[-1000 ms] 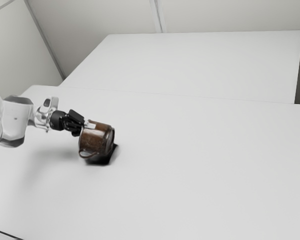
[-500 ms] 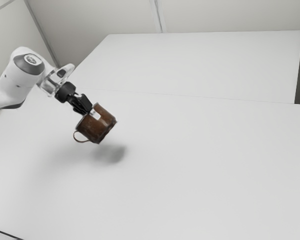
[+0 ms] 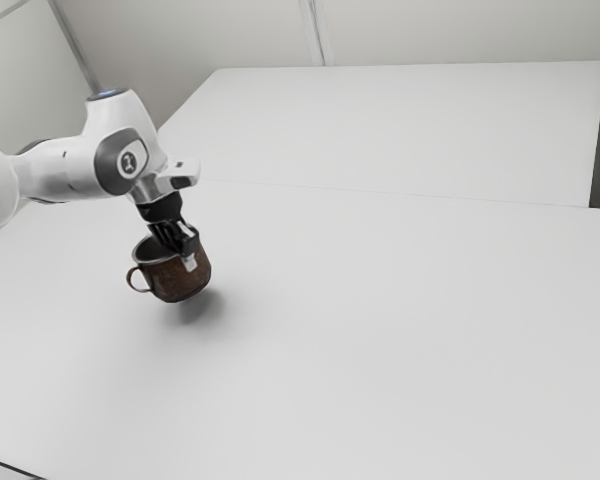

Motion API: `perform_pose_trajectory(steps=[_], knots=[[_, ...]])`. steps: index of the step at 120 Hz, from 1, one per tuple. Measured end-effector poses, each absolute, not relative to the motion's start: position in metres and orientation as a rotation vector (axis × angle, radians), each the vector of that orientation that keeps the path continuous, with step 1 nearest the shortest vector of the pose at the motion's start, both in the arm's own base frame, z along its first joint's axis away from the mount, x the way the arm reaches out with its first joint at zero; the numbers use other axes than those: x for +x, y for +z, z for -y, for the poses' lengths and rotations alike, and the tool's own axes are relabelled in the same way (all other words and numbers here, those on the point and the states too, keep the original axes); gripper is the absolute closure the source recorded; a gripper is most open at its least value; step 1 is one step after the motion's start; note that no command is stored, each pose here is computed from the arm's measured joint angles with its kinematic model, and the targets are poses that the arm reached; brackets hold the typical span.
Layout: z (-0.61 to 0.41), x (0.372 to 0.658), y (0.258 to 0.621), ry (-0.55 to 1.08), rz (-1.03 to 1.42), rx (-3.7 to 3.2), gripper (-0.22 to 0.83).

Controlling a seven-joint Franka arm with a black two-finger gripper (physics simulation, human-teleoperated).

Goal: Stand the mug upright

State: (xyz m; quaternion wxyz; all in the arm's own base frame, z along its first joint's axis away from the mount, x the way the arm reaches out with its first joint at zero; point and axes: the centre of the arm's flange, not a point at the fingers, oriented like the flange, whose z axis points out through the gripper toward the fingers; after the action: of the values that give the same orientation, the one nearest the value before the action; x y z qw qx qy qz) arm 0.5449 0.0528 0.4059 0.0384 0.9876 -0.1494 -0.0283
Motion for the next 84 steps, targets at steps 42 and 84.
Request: perform_pose_trajectory(steps=[42,84], knots=[[-0.056,0.531,0.355,-0.075,0.275,3.137,0.78],[-0.052,0.53,0.34,-0.062,0.116,3.141,0.37]])
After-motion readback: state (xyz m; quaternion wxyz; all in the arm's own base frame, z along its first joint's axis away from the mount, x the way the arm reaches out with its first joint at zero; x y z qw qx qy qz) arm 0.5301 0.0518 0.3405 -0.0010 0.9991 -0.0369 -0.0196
